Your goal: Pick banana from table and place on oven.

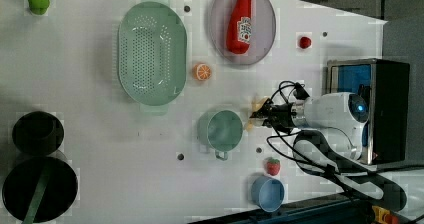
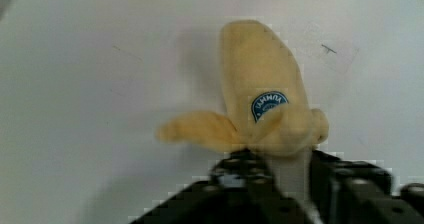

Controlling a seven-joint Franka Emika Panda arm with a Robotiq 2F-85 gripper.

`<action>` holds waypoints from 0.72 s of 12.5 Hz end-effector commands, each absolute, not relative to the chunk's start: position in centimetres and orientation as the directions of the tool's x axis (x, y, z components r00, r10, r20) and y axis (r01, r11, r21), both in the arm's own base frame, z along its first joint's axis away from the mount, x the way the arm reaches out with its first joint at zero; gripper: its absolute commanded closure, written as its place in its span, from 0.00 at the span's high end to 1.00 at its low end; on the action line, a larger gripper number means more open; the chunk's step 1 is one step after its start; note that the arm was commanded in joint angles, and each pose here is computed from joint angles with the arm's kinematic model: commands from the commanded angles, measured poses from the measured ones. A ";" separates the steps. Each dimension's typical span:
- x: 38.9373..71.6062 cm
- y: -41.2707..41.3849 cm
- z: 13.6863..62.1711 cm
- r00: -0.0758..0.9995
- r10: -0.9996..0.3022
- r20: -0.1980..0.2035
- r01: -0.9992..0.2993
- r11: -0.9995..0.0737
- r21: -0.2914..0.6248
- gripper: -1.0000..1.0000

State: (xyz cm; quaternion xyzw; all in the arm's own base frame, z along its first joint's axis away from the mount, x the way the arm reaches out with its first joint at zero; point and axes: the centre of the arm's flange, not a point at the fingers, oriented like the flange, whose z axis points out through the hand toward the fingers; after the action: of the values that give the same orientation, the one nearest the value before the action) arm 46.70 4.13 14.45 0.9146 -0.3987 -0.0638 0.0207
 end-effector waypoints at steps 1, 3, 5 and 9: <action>48.1 4.1 17.2 0.655 -0.754 -0.047 -0.753 -0.657 0.036 0.25; 49.3 4.2 20.5 0.658 -0.753 -0.001 -0.753 -0.657 -0.017 0.25; 50.6 4.2 25.6 0.655 -0.753 0.054 -0.750 -0.658 -0.076 0.25; 50.9 3.5 36.7 0.642 -0.762 0.091 -0.756 -0.648 -0.088 0.25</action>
State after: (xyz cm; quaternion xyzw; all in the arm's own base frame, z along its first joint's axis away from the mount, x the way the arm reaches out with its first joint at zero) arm 49.65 3.27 33.44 0.9142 -0.4041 0.0321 -0.0039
